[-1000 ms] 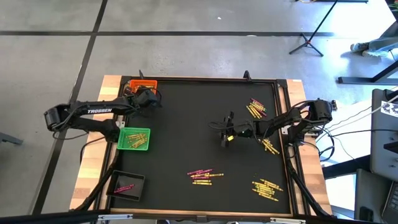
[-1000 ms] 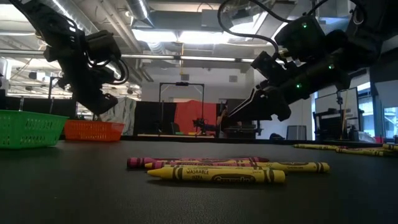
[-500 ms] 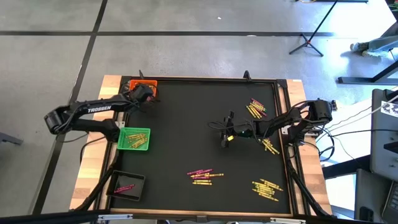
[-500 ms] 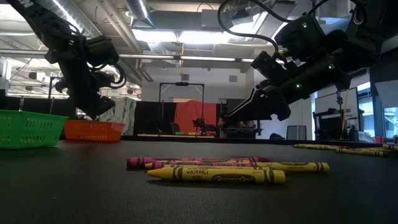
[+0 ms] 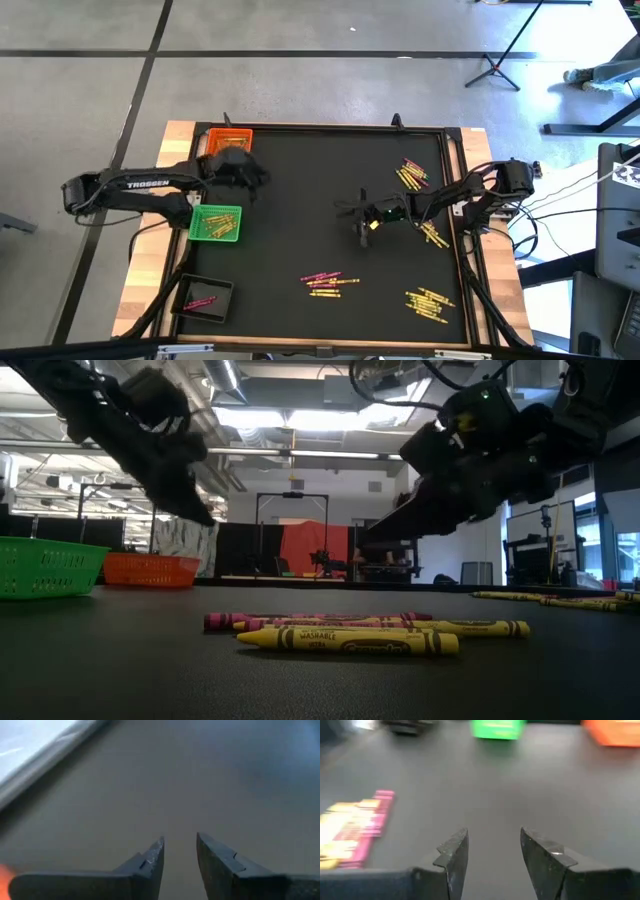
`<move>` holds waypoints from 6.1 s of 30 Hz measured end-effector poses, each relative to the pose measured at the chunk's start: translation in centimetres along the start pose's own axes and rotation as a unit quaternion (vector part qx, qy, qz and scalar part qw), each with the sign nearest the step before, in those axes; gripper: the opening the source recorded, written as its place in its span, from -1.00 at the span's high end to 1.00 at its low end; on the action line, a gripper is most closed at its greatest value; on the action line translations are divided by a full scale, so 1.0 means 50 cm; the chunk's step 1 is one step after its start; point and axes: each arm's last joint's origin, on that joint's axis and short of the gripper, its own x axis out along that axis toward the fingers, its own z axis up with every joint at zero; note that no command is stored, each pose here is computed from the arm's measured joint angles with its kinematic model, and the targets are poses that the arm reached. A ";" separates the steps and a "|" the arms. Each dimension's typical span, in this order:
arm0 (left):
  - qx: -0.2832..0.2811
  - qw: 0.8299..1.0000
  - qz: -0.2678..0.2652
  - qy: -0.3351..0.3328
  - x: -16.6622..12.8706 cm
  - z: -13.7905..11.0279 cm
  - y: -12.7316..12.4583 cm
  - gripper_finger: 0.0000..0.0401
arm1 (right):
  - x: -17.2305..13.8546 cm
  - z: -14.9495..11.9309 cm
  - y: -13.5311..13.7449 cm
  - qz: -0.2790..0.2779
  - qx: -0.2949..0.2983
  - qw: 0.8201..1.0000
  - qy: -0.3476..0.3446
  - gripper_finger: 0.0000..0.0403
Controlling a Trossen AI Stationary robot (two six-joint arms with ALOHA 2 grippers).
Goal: Sort crayons
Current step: Put the pink crayon into the black bin
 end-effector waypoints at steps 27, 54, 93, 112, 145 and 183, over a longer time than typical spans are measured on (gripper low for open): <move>0.127 0.947 -0.293 -0.014 0.121 -0.115 -0.417 0.52 | 0.034 0.001 0.125 0.034 -0.033 0.998 0.042 0.11; 0.091 0.975 -0.198 0.054 0.158 -0.161 -0.454 0.79 | 0.034 -0.003 0.125 0.033 -0.020 0.998 0.051 0.11; -0.149 0.831 -0.252 0.474 -0.219 -0.108 -0.328 0.92 | 0.033 -0.008 0.125 0.032 -0.009 0.997 0.067 0.11; -0.148 0.835 -0.176 0.500 -0.246 -0.161 -0.350 0.59 | 0.032 -0.014 0.124 0.033 -0.012 0.996 0.082 0.11; 0.146 0.969 -0.201 0.002 -0.040 -0.081 -0.444 0.50 | 0.105 -0.045 0.199 0.115 -0.022 0.989 0.092 0.11; 0.133 0.984 -0.116 -0.014 0.084 -0.089 -0.428 0.50 | 0.107 -0.053 0.173 0.016 -0.075 0.991 0.109 0.97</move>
